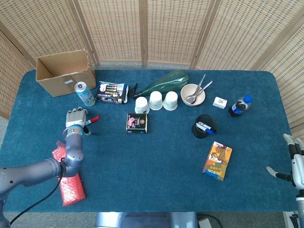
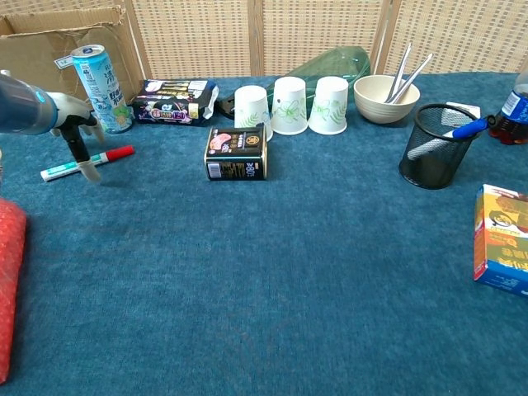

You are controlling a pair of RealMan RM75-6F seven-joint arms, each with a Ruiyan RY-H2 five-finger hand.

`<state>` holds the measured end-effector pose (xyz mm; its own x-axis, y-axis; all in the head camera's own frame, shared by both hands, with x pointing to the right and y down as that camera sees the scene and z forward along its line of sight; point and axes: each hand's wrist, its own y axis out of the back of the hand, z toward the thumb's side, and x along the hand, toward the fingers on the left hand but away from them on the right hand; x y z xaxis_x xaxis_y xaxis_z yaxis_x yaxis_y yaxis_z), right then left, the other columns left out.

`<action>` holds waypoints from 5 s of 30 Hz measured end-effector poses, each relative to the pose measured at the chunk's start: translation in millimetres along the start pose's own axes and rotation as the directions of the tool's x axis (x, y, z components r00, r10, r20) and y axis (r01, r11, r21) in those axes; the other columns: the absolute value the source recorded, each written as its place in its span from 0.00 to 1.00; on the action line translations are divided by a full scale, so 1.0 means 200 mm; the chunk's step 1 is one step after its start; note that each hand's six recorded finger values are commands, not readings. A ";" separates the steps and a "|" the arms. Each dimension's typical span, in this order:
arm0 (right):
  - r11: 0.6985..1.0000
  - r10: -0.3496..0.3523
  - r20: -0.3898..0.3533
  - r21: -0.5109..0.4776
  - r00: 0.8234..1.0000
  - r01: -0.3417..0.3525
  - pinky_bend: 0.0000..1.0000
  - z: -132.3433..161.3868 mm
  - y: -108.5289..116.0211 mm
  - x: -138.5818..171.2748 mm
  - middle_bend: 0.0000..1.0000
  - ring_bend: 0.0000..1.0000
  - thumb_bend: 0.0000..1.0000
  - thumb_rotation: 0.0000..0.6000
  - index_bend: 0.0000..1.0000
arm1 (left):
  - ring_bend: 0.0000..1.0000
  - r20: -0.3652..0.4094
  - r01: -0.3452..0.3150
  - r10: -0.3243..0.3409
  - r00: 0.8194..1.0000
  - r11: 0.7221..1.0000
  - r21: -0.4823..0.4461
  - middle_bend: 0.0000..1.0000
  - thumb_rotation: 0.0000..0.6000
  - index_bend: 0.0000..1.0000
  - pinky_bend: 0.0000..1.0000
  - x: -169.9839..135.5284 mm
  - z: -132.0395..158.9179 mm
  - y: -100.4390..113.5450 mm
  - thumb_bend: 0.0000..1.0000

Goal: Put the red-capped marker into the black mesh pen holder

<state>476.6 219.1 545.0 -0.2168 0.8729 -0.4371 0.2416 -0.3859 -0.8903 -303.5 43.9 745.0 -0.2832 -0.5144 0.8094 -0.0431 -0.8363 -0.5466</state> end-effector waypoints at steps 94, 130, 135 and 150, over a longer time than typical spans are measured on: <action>0.996 -0.001 -0.033 -0.090 0.999 -0.002 0.15 0.00 0.03 0.00 0.00 0.00 0.00 1.00 0.00 | 0.03 0.053 -0.196 0.191 0.980 0.974 0.112 0.04 1.00 0.55 0.27 -0.05 0.03 0.00 0.38; 0.977 0.122 -0.074 -0.166 0.990 -0.133 0.18 0.04 -0.15 -0.12 0.00 0.00 0.00 1.00 0.00 | 0.03 0.259 -0.155 0.236 0.936 0.941 -0.299 0.05 1.00 0.58 0.29 -0.35 -0.25 0.26 0.38; 0.940 0.174 -0.105 -0.280 0.979 -0.197 0.21 0.07 -0.19 -0.26 0.00 0.00 0.00 1.00 0.00 | 0.03 0.280 -0.141 0.237 0.930 0.935 -0.325 0.05 1.00 0.58 0.29 -0.36 -0.25 0.27 0.38; 0.812 0.302 -0.134 -0.482 0.944 -0.329 0.21 0.19 -0.45 -0.60 0.00 0.00 0.00 1.00 0.00 | 0.03 0.330 -0.120 0.241 0.913 0.930 -0.347 0.05 1.00 0.58 0.29 -0.43 -0.21 0.29 0.38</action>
<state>444.6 137.8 673.4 -0.0048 0.7472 -0.6645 0.7233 -0.4563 -0.5183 -321.9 46.8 634.9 0.0478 -0.7336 0.6779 -0.3391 -0.6503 -0.6798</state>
